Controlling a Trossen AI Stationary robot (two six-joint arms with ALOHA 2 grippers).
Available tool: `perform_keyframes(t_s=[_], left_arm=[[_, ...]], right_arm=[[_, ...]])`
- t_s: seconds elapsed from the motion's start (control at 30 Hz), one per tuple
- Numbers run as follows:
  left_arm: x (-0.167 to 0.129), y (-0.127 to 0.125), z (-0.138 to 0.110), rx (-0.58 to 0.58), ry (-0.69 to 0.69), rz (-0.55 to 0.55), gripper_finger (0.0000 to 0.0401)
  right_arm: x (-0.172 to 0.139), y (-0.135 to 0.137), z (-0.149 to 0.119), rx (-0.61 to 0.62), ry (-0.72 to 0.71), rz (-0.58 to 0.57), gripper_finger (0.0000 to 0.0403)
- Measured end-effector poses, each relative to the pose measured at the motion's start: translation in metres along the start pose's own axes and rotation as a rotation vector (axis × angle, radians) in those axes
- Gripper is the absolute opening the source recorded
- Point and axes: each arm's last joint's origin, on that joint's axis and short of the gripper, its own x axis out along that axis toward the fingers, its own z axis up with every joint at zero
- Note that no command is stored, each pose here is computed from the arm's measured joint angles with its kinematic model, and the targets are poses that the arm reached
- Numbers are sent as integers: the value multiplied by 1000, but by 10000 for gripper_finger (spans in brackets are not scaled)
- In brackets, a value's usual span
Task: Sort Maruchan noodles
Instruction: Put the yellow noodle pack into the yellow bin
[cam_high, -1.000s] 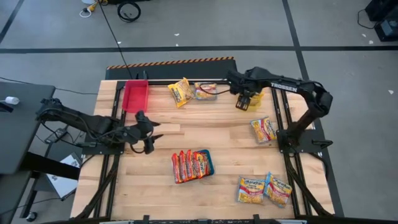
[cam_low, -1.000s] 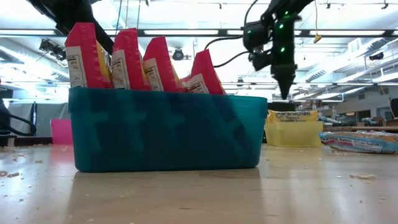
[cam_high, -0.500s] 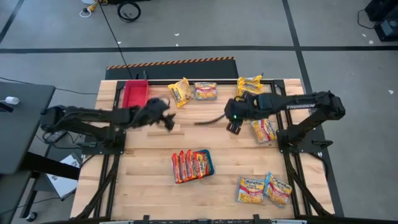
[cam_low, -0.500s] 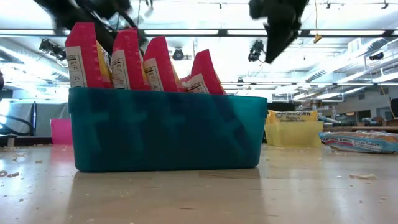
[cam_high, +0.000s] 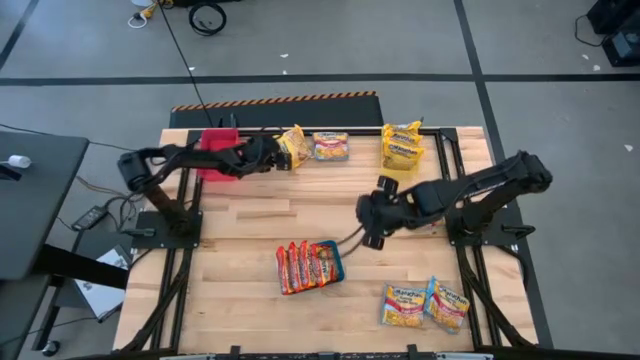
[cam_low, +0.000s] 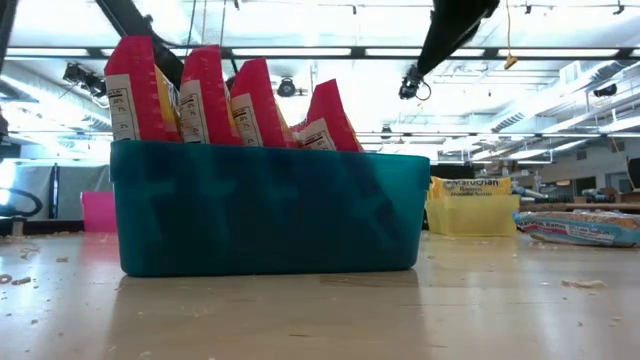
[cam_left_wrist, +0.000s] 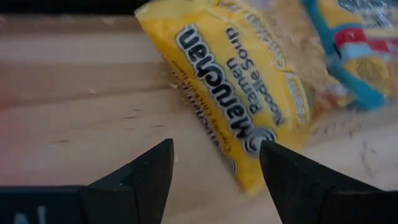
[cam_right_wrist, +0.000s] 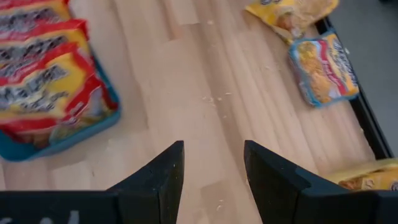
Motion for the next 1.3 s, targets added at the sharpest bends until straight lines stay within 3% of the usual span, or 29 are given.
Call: perform_keyframes(t_s=[0.2,0.5,0.63,0.8,0.87,1.03,1.17,1.3], left_arm=[[24,-4,-2,-152,-36,-70,243],[43,-2,-16,-223,-42,-18,234],[45,-3,-20,-206,-74,7,177],[45,-3,-22,-142,-100,37,49],[45,-4,-22,-96,-102,34,16],[31,-9,-21,103,-67,10,12],[-1,-23,-27,380,-40,-22,8],[-42,-36,-46,770,4,-40,6]], right_arm=[[0,24,-8,-82,1,12,172],[-6,38,-13,-118,-10,67,172],[-6,39,-11,-122,-29,70,172],[-6,40,-7,-155,-72,62,172],[-8,39,-7,-172,-84,49,172],[-14,29,-4,-170,-135,-32,172],[-17,18,-1,-181,-163,-97,172],[-16,10,3,-159,-174,-143,172]])
